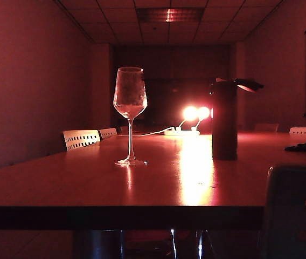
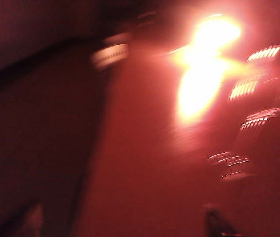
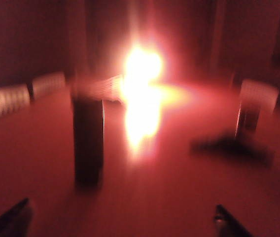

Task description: Pick up the black thermos cup, pour some water from it into the stemmed glass, and then put the thermos cup back on the table.

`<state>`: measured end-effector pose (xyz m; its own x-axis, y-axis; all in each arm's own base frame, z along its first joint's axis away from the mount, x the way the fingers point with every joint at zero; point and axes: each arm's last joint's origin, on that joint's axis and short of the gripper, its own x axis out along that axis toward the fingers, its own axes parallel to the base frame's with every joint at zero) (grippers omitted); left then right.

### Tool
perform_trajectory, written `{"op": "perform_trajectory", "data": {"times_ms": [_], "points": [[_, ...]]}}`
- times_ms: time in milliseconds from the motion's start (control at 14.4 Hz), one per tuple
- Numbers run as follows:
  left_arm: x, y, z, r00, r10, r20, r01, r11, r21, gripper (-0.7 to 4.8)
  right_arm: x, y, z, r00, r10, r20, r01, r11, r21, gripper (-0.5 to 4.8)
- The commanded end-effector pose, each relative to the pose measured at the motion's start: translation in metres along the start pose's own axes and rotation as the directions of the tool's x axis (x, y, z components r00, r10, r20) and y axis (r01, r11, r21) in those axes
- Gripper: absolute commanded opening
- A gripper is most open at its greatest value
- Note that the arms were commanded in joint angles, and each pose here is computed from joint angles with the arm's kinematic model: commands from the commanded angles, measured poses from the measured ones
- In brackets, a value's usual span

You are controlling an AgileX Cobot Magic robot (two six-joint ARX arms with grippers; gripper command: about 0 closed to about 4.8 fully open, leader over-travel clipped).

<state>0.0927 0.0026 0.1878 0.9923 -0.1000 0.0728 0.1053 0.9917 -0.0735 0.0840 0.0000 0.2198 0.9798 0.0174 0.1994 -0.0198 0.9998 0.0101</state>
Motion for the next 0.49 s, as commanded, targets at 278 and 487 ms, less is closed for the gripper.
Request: {"op": "perform_trajectory", "data": {"times_ms": [278, 487], "points": [[-0.007, -0.010, 0.073, 0.978, -0.110, 0.180, 0.114, 0.993, -0.016, 4.79, 0.000, 0.004, 0.090, 0.980, 0.108, 0.167, -0.094, 0.992, -0.090, 4.58], [0.023, -0.010, 0.117, 0.973, -0.153, 0.171, 0.161, 0.986, -0.034, 4.79, 0.035, 0.005, 0.138, 0.981, 0.141, 0.135, -0.130, 0.988, -0.088, 4.75]]}}
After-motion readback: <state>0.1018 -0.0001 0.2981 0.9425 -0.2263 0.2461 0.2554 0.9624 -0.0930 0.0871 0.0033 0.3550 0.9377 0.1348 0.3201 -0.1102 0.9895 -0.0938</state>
